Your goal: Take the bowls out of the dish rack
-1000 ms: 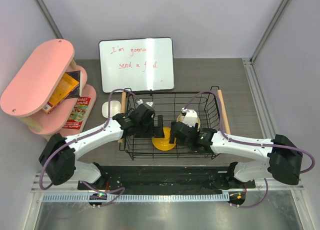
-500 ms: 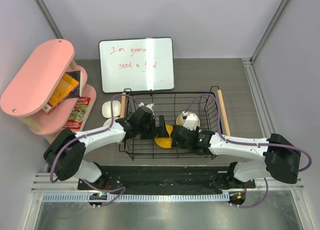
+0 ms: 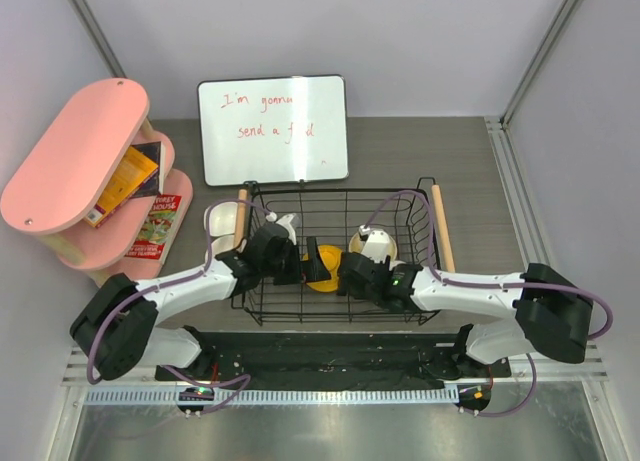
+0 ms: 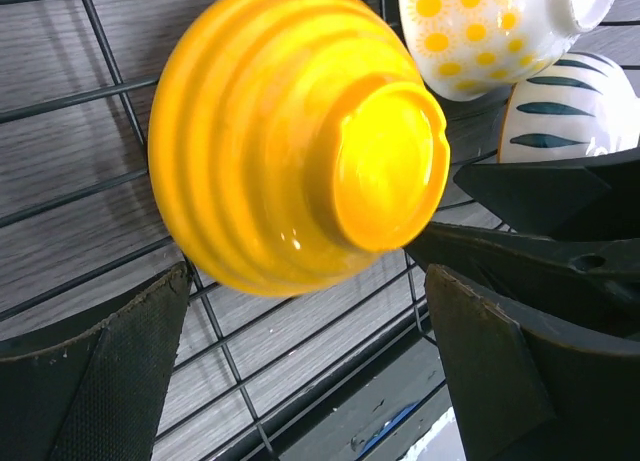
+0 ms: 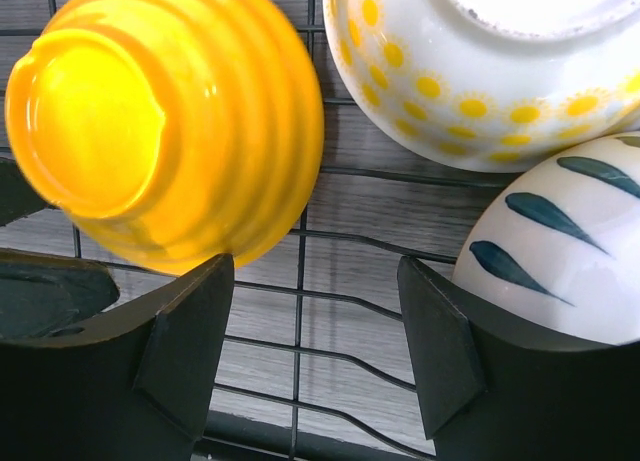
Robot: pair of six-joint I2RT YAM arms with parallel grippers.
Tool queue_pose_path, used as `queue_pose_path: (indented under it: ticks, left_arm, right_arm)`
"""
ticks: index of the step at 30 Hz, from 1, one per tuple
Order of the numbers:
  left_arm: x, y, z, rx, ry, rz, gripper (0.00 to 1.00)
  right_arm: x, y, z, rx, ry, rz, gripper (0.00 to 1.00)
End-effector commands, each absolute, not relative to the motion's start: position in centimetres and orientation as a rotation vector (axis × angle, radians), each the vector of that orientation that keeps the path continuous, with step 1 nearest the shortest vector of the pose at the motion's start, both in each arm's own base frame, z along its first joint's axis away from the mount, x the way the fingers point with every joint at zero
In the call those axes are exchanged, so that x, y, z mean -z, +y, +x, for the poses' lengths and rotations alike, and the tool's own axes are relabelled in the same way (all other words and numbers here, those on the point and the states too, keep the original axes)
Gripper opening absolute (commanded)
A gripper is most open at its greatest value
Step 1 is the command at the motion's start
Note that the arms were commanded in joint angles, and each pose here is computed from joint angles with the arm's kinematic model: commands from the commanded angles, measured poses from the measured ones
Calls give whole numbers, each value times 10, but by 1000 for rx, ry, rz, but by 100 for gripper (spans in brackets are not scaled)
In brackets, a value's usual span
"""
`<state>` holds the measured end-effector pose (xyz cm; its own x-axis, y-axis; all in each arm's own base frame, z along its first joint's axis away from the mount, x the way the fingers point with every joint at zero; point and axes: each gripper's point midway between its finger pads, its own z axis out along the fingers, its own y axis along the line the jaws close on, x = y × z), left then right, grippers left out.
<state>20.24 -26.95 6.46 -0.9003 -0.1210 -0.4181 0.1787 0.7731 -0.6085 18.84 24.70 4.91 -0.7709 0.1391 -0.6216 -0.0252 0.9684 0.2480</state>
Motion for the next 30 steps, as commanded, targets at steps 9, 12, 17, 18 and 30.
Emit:
queue_pose_path:
  ticks: [9, 12, 17, 18, 30]
  left_arm:
    - [-60, -276, 189, 1072, 2519, 81, 95]
    - [-78, -269, 192, 1009, 2515, 101, 96]
    - [-115, -262, 211, 952, 2408, 85, 99]
    - [-116, -260, 215, 948, 2403, 66, 99]
    - [-103, -261, 229, 936, 2476, -22, 100]
  right_arm:
    - [-36, 243, 178, -324, 2483, 80, 70]
    - [-61, 243, 182, -356, 2435, 89, 69]
    - [-111, 235, 196, -353, 2320, 95, 69]
    - [-124, 236, 203, -342, 2282, 90, 69]
    - [-90, 258, 244, -132, 2356, -8, 70]
